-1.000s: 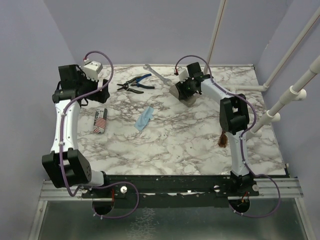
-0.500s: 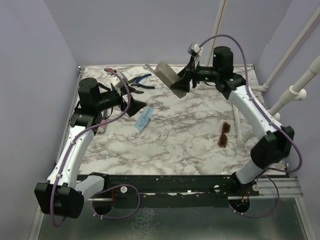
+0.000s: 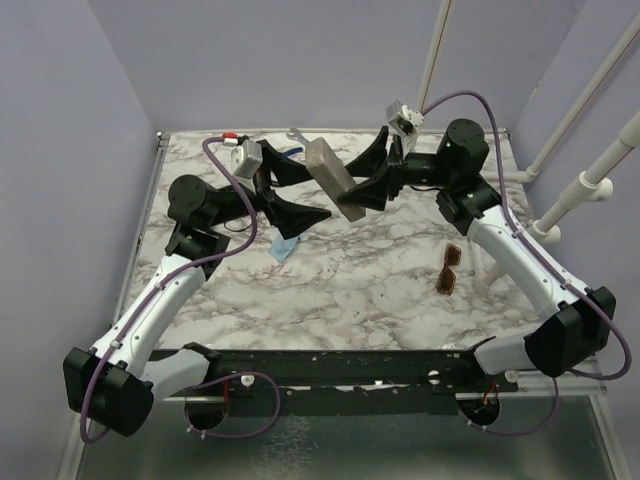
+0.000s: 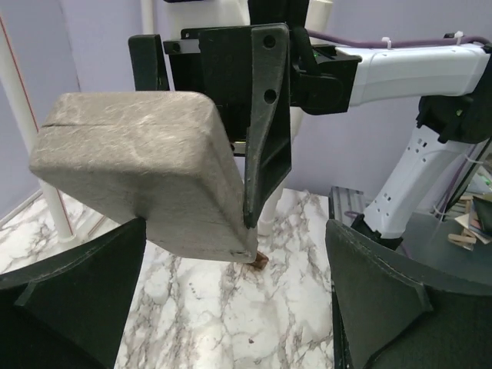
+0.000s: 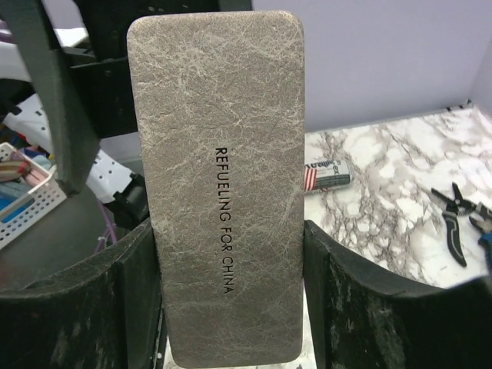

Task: Organize the sunglasses
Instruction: Open the sunglasses case.

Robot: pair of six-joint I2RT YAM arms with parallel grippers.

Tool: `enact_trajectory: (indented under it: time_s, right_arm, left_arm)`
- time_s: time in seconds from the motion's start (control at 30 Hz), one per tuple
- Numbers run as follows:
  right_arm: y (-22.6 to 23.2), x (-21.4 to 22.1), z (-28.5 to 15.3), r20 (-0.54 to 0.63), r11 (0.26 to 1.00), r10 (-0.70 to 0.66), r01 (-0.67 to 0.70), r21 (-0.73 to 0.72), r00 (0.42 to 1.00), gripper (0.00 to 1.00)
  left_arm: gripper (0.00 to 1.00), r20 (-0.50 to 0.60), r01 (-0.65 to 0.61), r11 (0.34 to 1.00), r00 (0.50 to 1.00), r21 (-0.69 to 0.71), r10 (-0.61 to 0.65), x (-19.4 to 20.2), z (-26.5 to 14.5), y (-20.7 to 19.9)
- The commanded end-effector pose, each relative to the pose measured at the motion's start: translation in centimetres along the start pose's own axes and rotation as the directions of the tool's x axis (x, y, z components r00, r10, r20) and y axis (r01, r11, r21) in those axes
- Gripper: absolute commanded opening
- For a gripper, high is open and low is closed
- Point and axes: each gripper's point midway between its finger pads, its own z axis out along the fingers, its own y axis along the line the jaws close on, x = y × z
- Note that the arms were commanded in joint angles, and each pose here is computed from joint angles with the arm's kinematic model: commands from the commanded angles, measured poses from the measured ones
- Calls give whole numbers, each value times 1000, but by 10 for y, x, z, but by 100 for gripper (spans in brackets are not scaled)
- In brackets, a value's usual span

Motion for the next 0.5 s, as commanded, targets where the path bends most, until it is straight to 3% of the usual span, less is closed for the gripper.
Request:
enact_trajectory:
  time_s: [0.0, 0.47]
  right_arm:
    - [40, -28, -5, 55, 990, -101, 106, -97, 993, 14]
    - [59, -32, -8, 79, 975, -120, 132, -177, 990, 10]
  left_arm:
    - [99, 61, -14, 998, 998, 68, 9, -24, 7, -17]
    - [99, 70, 34, 995, 997, 99, -41, -39, 18, -21]
